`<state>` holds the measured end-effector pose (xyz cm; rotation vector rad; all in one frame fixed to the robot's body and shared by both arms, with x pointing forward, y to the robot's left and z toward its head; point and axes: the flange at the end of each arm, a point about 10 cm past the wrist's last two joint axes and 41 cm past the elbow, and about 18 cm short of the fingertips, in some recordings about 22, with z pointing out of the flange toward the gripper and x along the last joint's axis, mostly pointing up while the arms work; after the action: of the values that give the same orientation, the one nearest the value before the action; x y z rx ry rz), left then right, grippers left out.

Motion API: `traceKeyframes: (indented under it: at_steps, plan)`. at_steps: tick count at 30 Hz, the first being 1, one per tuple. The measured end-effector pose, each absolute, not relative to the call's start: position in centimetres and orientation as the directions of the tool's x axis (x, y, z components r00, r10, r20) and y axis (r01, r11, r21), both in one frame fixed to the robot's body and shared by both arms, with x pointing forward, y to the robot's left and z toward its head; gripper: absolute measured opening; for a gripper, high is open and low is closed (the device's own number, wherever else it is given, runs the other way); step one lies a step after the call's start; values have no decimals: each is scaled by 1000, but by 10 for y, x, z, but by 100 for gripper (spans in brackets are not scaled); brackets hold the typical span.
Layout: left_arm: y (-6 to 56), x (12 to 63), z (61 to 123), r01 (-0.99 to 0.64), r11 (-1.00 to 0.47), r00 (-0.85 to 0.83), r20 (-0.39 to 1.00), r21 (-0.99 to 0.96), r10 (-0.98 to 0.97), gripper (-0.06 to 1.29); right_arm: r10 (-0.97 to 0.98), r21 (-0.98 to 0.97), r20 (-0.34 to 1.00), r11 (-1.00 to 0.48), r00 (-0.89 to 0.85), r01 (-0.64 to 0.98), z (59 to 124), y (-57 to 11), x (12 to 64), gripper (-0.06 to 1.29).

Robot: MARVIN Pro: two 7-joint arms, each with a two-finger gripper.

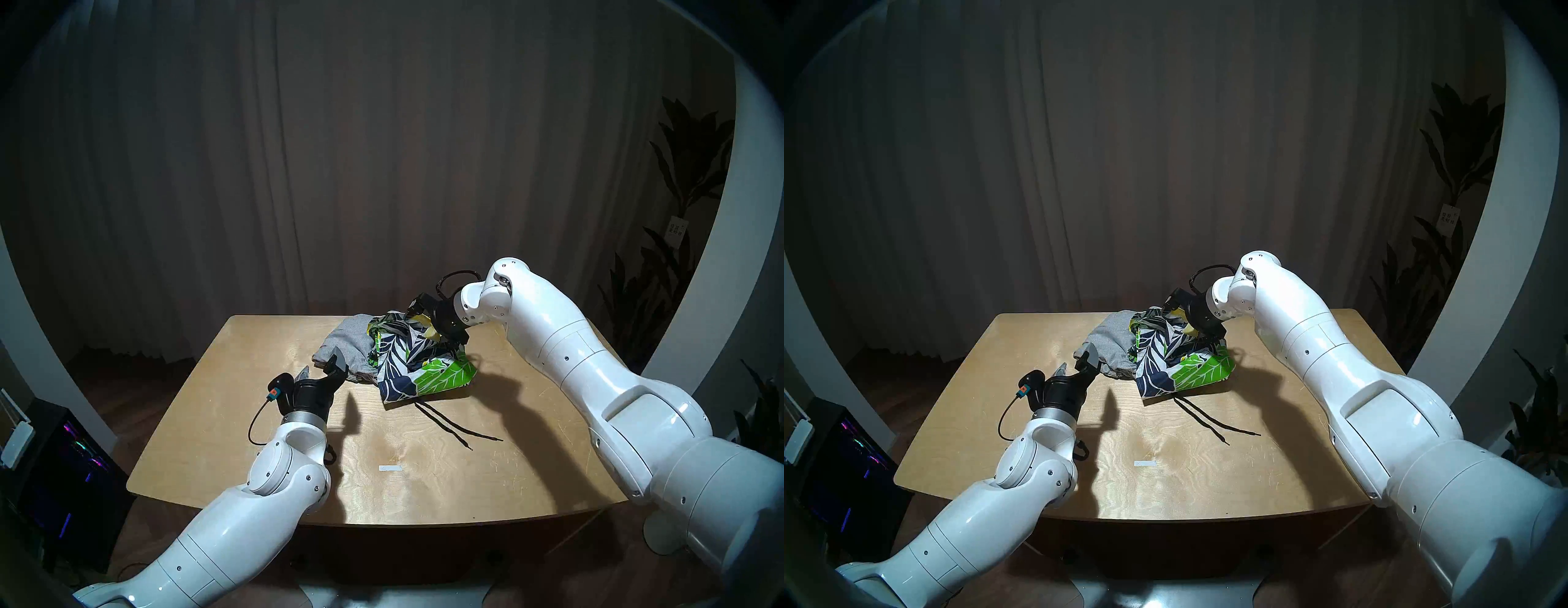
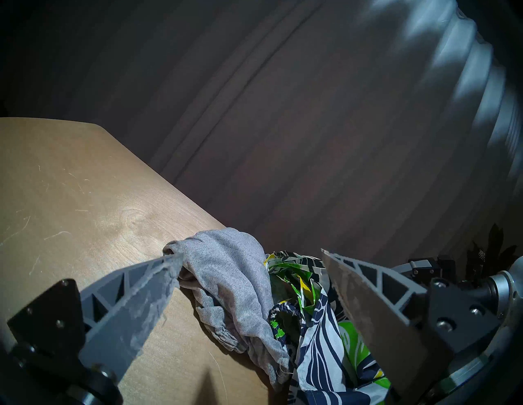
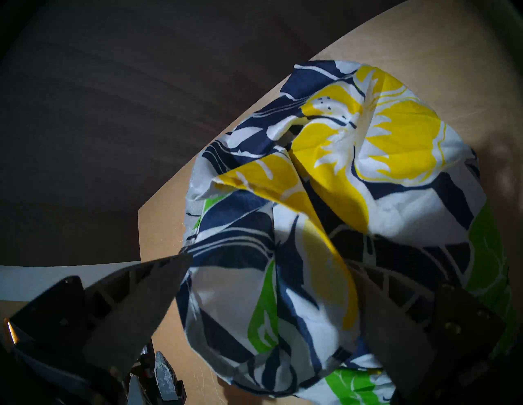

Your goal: Fold pants twice and stack them

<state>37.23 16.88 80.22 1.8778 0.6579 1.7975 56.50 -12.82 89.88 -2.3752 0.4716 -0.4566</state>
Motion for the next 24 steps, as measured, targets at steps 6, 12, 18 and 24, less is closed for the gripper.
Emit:
traceKeyframes:
  at_steps: [6,12,18,24]
  plan:
    - [167,367,802,33,-784,34,783,620,621,123,-442,-683,188,-700,877,-207,893,-113,550,123]
    - [170,361,801,54,-790,30,790,611,613,123,-451,-707,196,-680,871,-193,898,-94,540,123]
    - [175,356,801,77,-795,24,796,602,605,123,-476,-726,219,-663,852,-184,907,-77,531,123]
    - [180,355,802,98,-797,11,800,596,599,123,-505,-723,256,-666,825,-183,912,-61,521,123]
